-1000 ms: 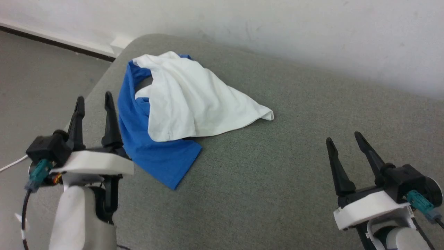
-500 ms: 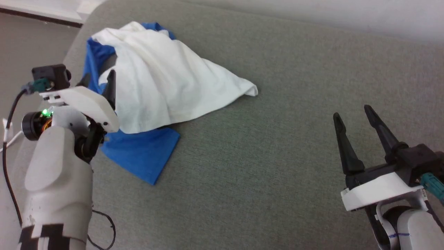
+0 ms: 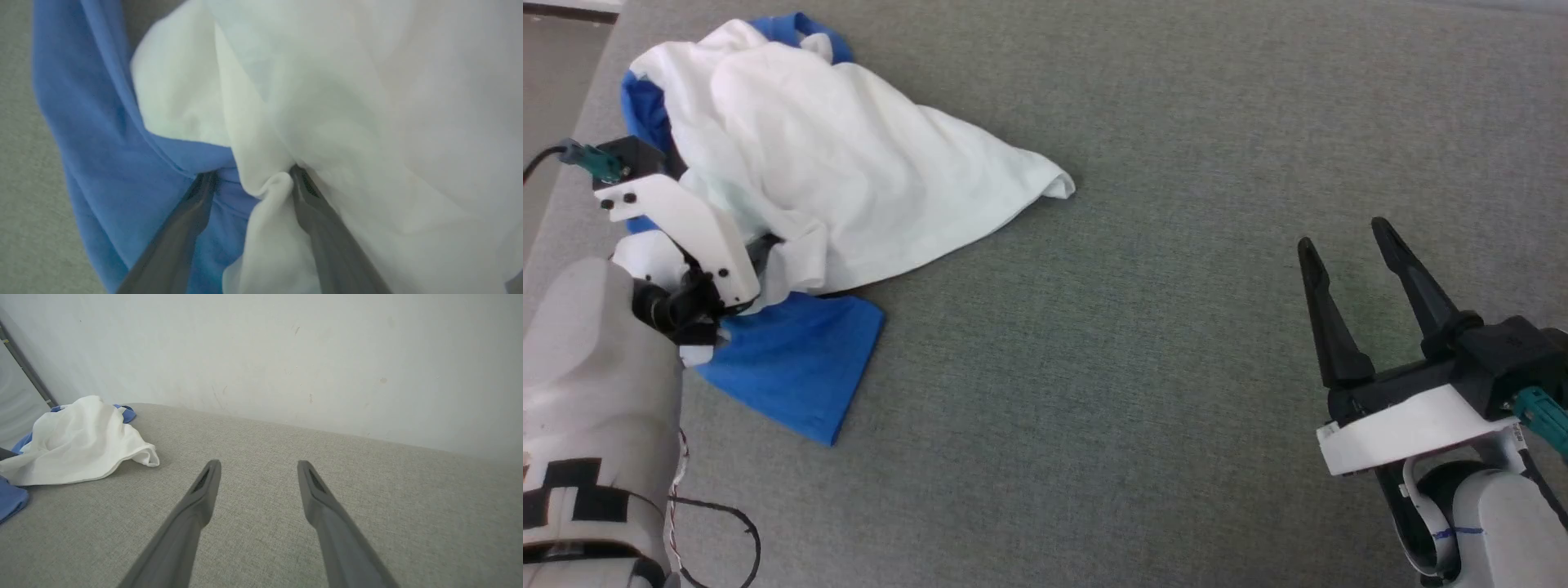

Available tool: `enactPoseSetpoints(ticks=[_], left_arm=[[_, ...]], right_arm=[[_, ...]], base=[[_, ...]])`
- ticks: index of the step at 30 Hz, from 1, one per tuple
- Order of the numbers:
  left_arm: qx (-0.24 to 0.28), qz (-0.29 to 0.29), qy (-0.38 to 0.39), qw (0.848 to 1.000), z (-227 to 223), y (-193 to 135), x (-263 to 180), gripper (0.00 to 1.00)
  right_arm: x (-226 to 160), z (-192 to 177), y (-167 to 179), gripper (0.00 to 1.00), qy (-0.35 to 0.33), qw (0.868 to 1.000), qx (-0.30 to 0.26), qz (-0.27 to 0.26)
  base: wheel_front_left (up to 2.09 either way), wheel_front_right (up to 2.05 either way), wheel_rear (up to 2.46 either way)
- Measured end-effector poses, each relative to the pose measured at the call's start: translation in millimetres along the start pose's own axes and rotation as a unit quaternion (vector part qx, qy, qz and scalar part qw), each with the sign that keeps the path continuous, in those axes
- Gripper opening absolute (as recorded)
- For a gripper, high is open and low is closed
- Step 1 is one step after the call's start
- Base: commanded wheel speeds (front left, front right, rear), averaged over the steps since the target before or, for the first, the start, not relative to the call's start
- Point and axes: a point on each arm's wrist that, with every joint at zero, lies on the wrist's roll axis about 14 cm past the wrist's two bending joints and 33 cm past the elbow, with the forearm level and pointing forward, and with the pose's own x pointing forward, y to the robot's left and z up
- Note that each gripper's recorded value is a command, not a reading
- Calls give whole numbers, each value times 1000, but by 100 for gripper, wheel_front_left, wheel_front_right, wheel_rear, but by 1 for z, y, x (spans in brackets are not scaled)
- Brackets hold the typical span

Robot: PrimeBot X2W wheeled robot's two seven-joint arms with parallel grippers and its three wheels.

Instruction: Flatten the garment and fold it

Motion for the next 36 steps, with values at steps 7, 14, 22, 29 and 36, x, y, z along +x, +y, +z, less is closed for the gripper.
enactPoseSetpoints(ticks=[7,14,22,29,36], left_arm=[[10,24,-38,999,11,6,-7,0],[61,57,-219,972,71,23,-52,0],[117,36,-489,863,167,1,-161,0],[129,-27,-614,778,203,-46,-245,0],[113,-174,-663,720,198,-149,-288,0]], right_arm=[[-6,9,-2,100,-13,1000,1,-9],[-16,31,6,100,-44,999,4,-12],[-39,56,11,100,-78,997,-2,-24],[-66,77,7,100,-106,993,-4,-45],[-101,88,-14,100,-122,988,-9,-91]], base=[[0,0,0],[0,0,0],[0,0,0],[0,0,0],[0,0,0]])
